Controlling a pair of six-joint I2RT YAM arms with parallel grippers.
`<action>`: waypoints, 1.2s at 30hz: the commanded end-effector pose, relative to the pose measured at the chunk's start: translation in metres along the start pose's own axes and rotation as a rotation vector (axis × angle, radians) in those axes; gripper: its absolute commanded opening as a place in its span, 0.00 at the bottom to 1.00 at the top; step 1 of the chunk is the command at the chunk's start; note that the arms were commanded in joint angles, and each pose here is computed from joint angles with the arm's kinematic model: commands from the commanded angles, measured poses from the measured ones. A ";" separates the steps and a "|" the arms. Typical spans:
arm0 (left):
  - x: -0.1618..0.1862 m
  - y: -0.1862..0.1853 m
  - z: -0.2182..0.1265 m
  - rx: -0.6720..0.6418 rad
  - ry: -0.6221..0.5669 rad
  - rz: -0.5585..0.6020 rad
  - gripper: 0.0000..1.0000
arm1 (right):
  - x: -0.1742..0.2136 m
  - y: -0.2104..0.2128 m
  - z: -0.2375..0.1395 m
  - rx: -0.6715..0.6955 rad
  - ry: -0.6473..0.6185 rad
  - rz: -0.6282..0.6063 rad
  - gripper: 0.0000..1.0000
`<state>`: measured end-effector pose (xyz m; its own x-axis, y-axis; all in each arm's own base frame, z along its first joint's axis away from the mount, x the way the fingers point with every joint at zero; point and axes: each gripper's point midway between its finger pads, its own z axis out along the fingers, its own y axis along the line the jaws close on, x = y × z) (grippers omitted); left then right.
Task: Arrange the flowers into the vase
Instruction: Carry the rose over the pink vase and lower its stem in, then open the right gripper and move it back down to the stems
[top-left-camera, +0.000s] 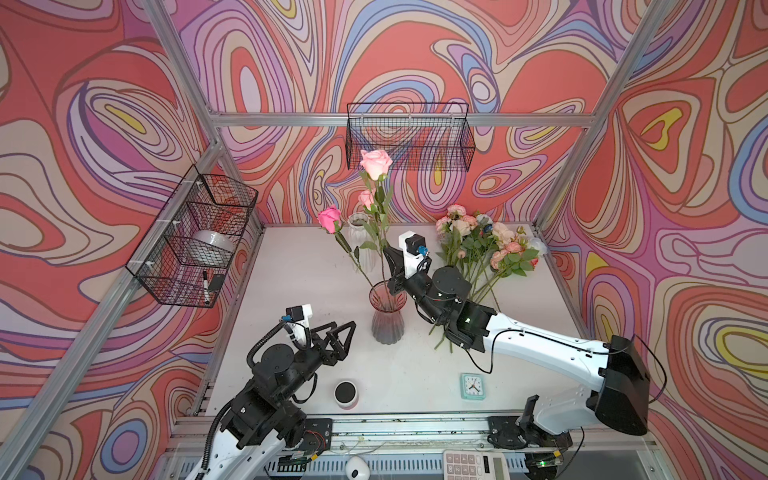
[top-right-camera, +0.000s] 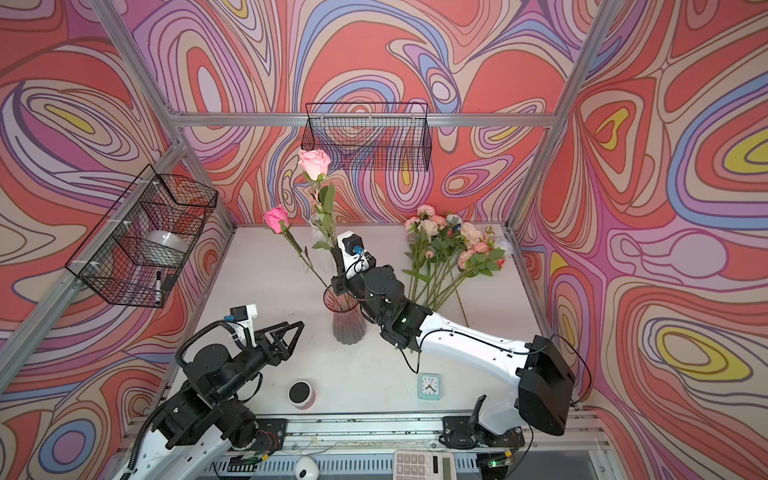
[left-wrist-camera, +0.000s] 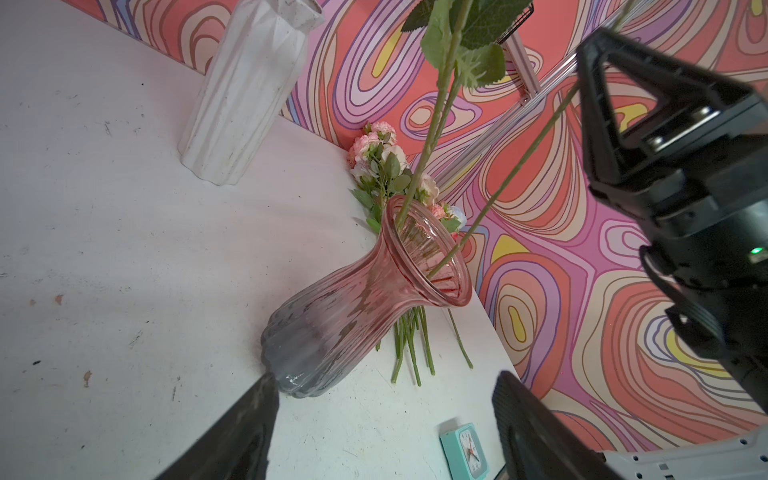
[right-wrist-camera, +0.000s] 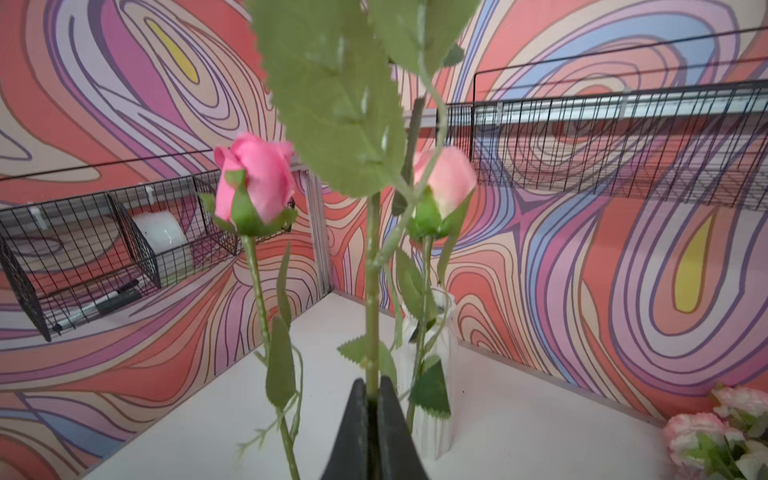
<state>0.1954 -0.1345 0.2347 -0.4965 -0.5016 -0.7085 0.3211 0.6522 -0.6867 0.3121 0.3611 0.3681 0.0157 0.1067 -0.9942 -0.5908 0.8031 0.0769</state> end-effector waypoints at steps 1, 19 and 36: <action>-0.010 -0.013 -0.003 0.035 -0.020 0.010 0.83 | 0.009 -0.002 -0.006 0.021 0.009 0.072 0.00; -0.008 -0.015 -0.001 0.045 -0.005 0.009 0.83 | 0.083 0.008 -0.039 0.019 0.541 0.263 0.51; -0.008 -0.010 -0.001 0.024 -0.013 0.024 0.83 | 0.084 -0.033 -0.131 0.076 0.614 0.242 0.47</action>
<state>0.1961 -0.1380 0.2320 -0.5118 -0.4815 -0.7115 0.3246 0.6584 -0.6791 0.2326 0.2901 0.3011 -0.5502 0.0033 -0.8350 -0.5165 0.7844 0.3434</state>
